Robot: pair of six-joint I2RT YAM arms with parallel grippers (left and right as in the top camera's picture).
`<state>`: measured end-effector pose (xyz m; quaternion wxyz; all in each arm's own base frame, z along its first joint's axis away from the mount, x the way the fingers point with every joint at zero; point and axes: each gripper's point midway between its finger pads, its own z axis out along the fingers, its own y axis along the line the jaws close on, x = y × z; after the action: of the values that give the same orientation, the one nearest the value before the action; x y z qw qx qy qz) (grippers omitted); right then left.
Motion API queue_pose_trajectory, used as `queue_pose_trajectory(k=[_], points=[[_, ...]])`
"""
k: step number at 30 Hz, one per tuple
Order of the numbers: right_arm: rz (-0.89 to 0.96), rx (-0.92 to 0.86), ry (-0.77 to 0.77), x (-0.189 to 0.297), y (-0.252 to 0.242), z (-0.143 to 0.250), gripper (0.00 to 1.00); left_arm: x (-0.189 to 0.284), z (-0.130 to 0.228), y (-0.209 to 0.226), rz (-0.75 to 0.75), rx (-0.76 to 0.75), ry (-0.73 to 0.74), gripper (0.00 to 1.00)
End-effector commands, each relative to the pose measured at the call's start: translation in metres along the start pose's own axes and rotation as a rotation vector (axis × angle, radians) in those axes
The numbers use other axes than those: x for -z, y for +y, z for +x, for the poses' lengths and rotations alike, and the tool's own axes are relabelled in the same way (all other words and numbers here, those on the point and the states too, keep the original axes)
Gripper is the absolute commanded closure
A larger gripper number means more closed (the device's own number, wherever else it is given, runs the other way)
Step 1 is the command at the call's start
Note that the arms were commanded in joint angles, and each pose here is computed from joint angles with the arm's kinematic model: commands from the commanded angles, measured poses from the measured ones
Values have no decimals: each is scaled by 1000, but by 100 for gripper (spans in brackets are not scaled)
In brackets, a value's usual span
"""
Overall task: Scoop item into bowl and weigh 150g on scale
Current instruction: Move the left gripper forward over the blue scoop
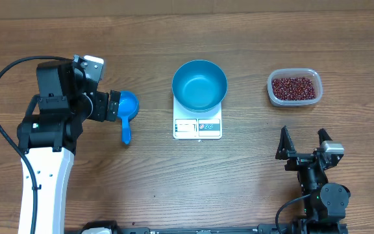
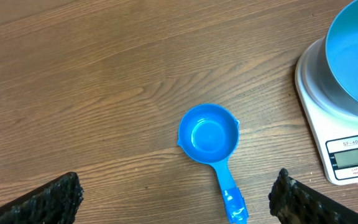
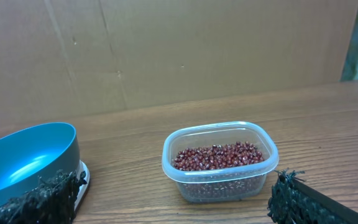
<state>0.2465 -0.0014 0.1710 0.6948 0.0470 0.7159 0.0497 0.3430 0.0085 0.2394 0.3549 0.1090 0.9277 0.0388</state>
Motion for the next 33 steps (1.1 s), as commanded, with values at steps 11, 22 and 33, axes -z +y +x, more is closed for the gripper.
queue_pose_trajectory(k=[11,22,33], points=[[1,14,-5,0,-1,1,0,6,-9,2,-1,-1,-23,1],[1,15,-5,0,-1,1,0,6,-12,2,0,-1,-35,0],[1,14,-5,0,-1,1,0,6,-17,4,-4,8,-54,10]])
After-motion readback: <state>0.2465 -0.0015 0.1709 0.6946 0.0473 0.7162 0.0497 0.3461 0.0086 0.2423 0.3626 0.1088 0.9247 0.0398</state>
